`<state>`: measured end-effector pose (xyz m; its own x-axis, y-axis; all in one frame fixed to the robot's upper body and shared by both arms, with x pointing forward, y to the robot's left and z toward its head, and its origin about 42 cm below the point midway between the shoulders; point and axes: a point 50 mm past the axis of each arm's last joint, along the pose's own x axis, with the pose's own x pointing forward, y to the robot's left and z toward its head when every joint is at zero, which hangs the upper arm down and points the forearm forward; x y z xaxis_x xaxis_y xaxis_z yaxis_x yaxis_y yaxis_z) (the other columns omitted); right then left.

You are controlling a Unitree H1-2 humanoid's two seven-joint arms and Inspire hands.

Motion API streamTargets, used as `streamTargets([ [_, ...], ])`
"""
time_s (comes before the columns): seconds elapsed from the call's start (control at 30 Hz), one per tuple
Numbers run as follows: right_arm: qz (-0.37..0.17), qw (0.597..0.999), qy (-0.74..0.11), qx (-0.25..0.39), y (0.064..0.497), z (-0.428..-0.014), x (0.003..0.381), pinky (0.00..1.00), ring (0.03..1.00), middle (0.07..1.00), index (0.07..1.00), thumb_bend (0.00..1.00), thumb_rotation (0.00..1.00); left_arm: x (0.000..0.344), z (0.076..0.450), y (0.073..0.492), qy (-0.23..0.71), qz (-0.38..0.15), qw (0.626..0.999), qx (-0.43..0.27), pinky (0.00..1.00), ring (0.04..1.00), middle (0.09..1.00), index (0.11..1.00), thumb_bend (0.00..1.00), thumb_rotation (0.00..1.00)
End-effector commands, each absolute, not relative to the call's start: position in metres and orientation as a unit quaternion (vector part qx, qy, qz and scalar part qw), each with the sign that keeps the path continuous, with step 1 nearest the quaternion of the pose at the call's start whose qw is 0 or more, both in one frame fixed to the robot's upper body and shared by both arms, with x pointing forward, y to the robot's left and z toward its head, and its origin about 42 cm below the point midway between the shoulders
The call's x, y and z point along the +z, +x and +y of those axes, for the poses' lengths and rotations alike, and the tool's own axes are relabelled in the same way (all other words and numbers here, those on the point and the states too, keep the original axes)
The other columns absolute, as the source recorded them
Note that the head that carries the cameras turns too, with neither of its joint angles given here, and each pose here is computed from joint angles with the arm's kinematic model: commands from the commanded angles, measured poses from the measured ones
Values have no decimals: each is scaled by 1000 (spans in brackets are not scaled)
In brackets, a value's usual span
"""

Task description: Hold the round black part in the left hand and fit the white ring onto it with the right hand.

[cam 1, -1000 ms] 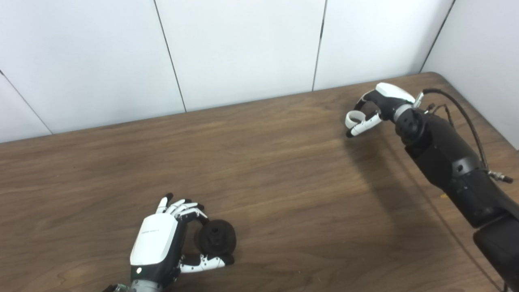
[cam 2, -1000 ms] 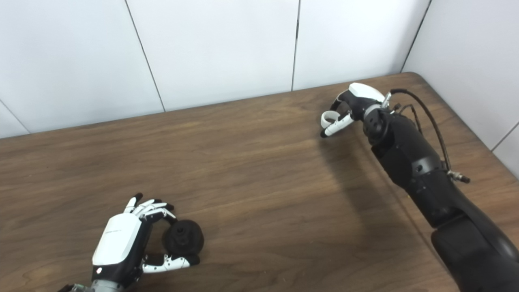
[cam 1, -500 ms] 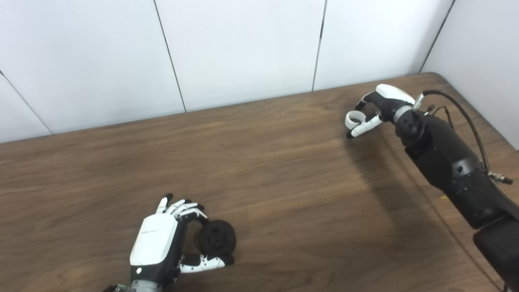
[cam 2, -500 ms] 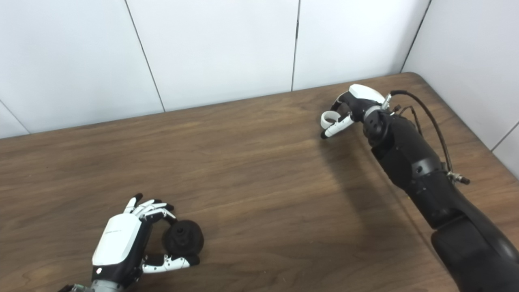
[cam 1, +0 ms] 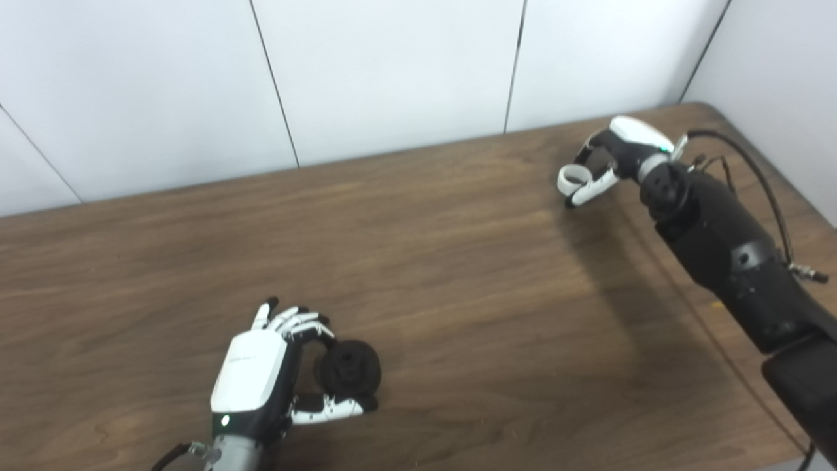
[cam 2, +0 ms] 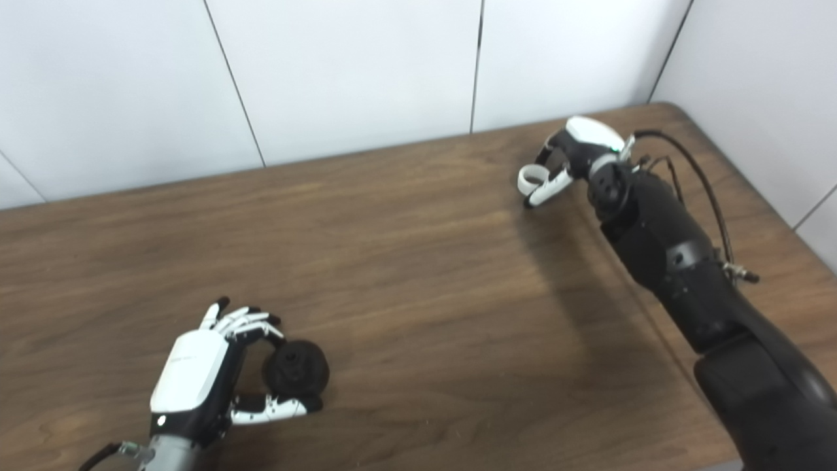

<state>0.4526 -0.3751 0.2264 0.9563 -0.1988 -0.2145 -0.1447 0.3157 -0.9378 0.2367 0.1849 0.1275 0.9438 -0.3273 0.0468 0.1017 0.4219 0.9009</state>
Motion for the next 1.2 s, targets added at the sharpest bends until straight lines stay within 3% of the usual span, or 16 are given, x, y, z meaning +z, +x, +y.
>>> streamTargets([
  [0.0,110,796,-593,-41,459,-382,250,1000,973,843,489,519,138,122,187,231,531,-91,830,-144,993,851,750,482,524,50],
  [0.63,87,796,-597,-38,454,-379,246,1000,962,818,487,520,135,122,186,231,531,-91,830,-144,993,853,747,482,524,50],
  [1.17,-39,777,-625,67,416,-299,281,1000,955,808,486,522,138,124,176,229,541,-85,824,-148,1000,858,754,483,524,51],
])
